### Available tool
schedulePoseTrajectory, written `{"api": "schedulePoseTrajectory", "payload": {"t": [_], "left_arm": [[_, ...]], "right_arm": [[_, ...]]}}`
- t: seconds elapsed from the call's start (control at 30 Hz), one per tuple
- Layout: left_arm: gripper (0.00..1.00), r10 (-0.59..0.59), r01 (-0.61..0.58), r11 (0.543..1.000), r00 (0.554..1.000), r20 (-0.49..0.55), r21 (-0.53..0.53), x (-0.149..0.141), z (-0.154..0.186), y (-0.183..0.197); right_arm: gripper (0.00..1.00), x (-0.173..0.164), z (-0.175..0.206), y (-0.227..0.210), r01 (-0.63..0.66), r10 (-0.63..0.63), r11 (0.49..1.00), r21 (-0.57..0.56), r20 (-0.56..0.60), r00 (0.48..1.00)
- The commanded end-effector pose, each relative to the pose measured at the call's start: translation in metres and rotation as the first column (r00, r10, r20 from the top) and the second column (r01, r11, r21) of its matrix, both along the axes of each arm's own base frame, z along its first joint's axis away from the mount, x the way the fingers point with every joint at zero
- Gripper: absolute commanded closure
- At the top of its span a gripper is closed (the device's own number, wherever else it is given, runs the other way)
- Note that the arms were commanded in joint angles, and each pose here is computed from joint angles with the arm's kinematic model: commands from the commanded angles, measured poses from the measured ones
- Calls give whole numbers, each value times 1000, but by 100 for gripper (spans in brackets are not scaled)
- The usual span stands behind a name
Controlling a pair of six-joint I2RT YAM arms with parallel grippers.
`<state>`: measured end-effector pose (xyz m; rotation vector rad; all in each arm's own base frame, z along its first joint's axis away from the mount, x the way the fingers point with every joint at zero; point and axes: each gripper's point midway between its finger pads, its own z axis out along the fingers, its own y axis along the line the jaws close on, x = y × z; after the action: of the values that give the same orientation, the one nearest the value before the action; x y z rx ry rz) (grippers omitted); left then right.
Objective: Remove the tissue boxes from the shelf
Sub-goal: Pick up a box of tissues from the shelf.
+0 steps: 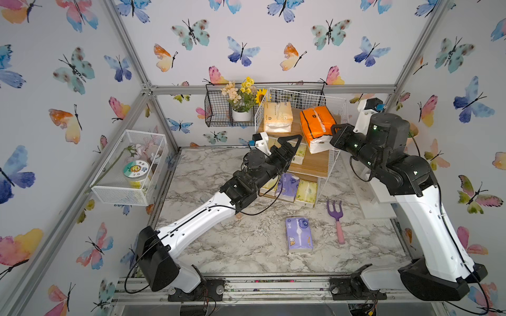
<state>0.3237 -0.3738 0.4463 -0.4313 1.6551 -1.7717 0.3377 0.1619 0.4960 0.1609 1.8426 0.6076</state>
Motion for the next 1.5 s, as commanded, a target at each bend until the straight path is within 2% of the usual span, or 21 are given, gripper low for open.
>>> {"api": "schedulePoseTrajectory", "payload": {"t": [0.0,0.23,0.6,0.7,0.83,1.03,1.2,1.27,1.47], "left_arm": [[4,-89,93,992,995,51,-87,-16,30,-13],[6,-112,117,989,992,62,-85,-13,32,-27],[44,-139,144,987,988,66,-76,-14,31,-40],[52,-139,144,988,988,66,-64,-14,29,-40],[55,-141,145,988,987,77,-49,-17,29,-39],[58,-128,117,990,979,157,73,-31,25,-33],[62,-139,111,985,964,226,133,-46,16,-20],[63,-158,120,981,953,259,155,-55,13,-15],[69,-217,152,963,926,309,222,-82,-6,4]], "right_arm": [[99,-14,-1,3,-44,45,998,49,-23,999],[99,-26,-6,0,-56,59,996,71,-40,997],[98,-33,-19,-5,-52,55,997,62,-63,996],[90,-35,-22,-3,-67,70,996,55,-64,995],[69,-42,-19,-2,-101,103,994,45,-26,994],[45,-54,-13,-10,-106,106,994,13,12,994],[30,-76,1,-8,-192,187,981,33,116,976],[27,-85,4,-7,-226,218,974,31,155,963],[28,-104,-2,-10,-265,256,964,20,196,947]]}}
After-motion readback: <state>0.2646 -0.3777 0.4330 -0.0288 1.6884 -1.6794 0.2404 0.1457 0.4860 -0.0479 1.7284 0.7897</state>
